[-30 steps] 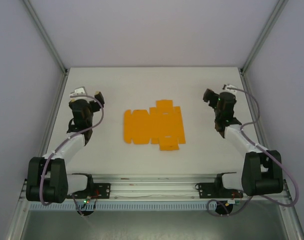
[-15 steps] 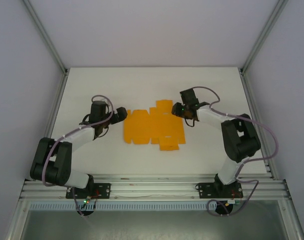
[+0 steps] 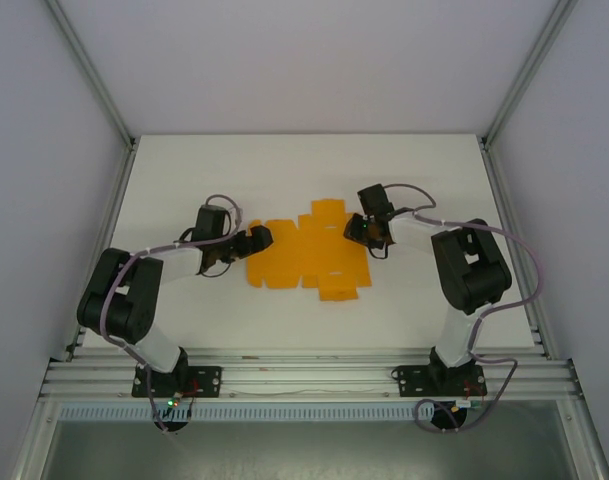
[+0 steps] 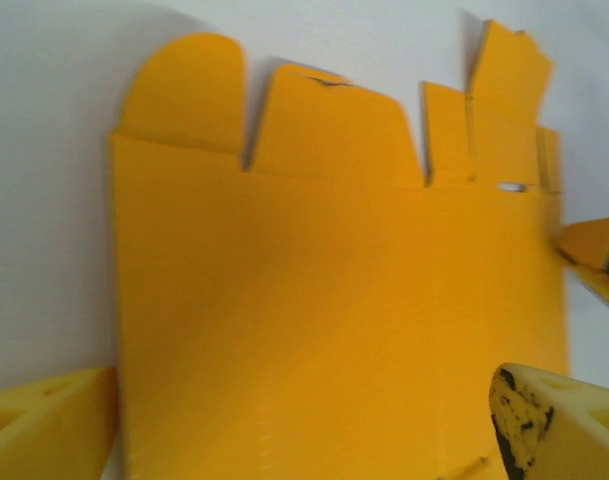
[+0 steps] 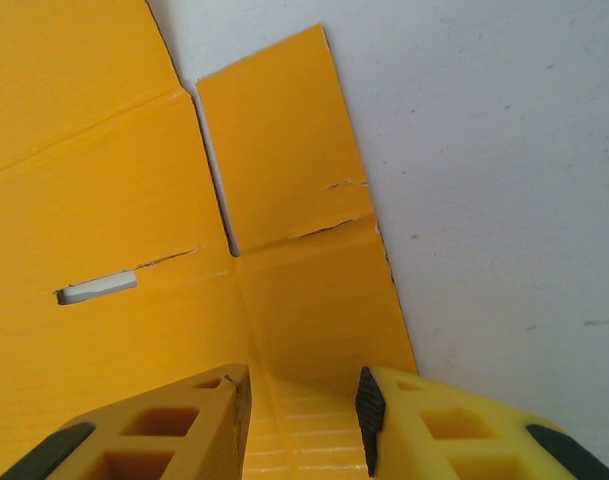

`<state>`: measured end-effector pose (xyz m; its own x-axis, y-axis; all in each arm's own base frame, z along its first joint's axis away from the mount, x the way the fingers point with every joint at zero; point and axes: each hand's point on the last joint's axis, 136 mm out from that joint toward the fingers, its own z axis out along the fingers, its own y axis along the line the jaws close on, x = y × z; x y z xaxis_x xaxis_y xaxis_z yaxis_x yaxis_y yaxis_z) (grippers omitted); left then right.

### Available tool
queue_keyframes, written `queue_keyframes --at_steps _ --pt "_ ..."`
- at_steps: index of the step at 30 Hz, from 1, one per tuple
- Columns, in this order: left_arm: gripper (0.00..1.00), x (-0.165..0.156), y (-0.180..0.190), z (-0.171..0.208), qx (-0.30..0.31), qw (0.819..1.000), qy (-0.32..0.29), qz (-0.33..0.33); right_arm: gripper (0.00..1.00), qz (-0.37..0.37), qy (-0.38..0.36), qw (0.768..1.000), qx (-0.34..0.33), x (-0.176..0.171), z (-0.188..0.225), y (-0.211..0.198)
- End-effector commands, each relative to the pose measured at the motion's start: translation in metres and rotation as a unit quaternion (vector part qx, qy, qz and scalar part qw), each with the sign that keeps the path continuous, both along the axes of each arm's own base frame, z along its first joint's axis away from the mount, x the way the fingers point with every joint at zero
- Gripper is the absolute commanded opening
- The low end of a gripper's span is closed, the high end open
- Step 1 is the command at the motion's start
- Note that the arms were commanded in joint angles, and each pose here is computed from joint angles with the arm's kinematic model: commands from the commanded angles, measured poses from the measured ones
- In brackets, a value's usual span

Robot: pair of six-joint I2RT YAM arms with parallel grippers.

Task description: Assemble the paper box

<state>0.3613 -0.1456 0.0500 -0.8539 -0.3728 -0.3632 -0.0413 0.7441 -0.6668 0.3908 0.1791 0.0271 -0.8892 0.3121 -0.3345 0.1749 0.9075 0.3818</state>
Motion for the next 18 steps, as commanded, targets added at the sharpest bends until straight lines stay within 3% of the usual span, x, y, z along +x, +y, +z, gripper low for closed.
queue_keyframes --at_steps 1,5,10,14,18 --pt "0.91 -0.002 -0.027 0.014 -0.09 0.995 -0.015 -0.038 0.37 -0.008 0.069 0.997 -0.021 -0.027 -0.04 -0.011" --pt "0.85 0.005 -0.036 0.033 -0.13 0.989 -0.047 -0.044 0.37 -0.001 0.062 0.998 -0.007 -0.027 -0.039 -0.006" --pt "0.68 0.013 -0.042 0.035 -0.114 0.991 -0.049 -0.049 0.37 0.009 0.038 0.999 0.016 -0.024 -0.031 0.0" --pt "0.45 0.015 -0.054 0.03 -0.067 0.994 -0.049 -0.065 0.38 0.015 0.019 0.999 0.024 -0.02 -0.023 0.002" --pt "0.24 0.021 -0.059 0.044 -0.062 0.994 -0.065 -0.067 0.41 0.008 -0.005 1.0 0.03 -0.009 -0.005 -0.004"
